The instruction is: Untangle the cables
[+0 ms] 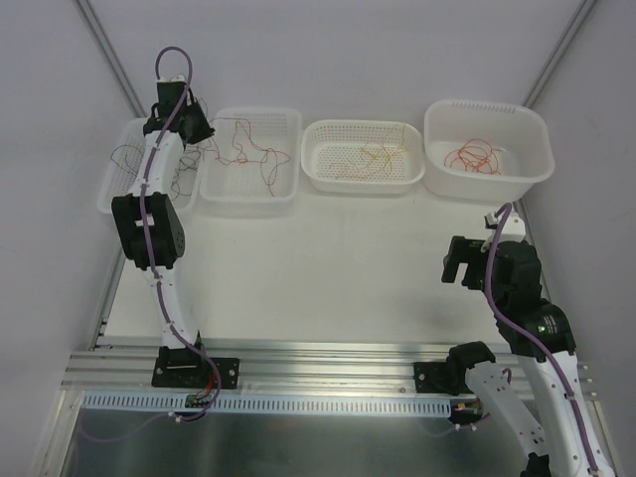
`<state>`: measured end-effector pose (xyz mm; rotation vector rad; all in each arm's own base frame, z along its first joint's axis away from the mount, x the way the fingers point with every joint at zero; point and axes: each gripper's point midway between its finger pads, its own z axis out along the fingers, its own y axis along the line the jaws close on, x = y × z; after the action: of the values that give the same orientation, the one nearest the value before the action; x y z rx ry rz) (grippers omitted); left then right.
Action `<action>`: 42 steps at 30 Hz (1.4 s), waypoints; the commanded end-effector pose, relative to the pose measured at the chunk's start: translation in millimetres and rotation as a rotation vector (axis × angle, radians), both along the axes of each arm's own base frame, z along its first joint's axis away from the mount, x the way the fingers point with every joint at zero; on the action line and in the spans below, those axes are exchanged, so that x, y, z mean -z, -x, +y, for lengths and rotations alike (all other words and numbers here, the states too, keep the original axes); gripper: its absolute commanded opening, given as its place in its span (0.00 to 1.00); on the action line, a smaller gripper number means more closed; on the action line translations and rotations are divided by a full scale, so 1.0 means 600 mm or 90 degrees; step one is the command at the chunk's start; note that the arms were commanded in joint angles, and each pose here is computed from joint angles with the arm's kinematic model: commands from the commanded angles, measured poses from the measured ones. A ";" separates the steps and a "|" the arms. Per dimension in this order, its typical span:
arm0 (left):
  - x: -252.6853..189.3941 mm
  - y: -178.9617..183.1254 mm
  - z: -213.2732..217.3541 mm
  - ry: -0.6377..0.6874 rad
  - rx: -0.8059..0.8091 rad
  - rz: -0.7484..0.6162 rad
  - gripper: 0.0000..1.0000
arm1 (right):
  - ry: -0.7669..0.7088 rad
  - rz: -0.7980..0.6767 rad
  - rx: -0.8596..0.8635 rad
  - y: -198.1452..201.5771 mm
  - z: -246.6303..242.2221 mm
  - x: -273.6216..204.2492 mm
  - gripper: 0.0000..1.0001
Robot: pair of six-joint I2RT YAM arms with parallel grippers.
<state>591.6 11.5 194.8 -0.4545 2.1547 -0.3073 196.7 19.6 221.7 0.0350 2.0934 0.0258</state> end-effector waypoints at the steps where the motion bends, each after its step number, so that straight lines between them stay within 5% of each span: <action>1: -0.059 -0.003 -0.039 -0.089 0.073 -0.061 0.01 | -0.019 -0.033 0.001 0.001 0.003 -0.032 0.97; 9: 0.015 -0.004 -0.149 -0.155 0.210 -0.028 0.02 | -0.024 -0.028 0.000 -0.001 0.006 -0.030 0.97; 15: 0.082 0.014 -0.218 -0.036 0.297 0.017 0.02 | -0.019 -0.020 0.001 0.000 0.005 -0.022 0.97; 20: 0.132 0.019 -0.196 -0.015 0.249 0.073 0.02 | -0.020 -0.014 -0.002 -0.002 0.007 -0.016 0.97; 27: 0.154 0.031 -0.193 0.116 0.236 0.123 0.06 | -0.021 -0.005 -0.006 -0.005 0.010 -0.007 0.97; 34: 0.169 0.059 -0.180 0.103 0.212 0.166 0.17 | -0.023 -0.003 -0.007 -0.005 0.011 -0.006 0.97; 37: 0.146 0.071 -0.169 0.090 0.184 0.160 0.36 | -0.024 -0.010 -0.006 -0.003 0.010 -0.012 0.97; 42: 0.053 0.076 -0.163 0.080 0.170 0.097 0.53 | -0.030 -0.015 -0.008 0.000 0.012 -0.016 0.97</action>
<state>542.7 -88.2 70.6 -0.2922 2.5311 -0.5967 196.1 23.6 218.9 0.0403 2.1097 0.0522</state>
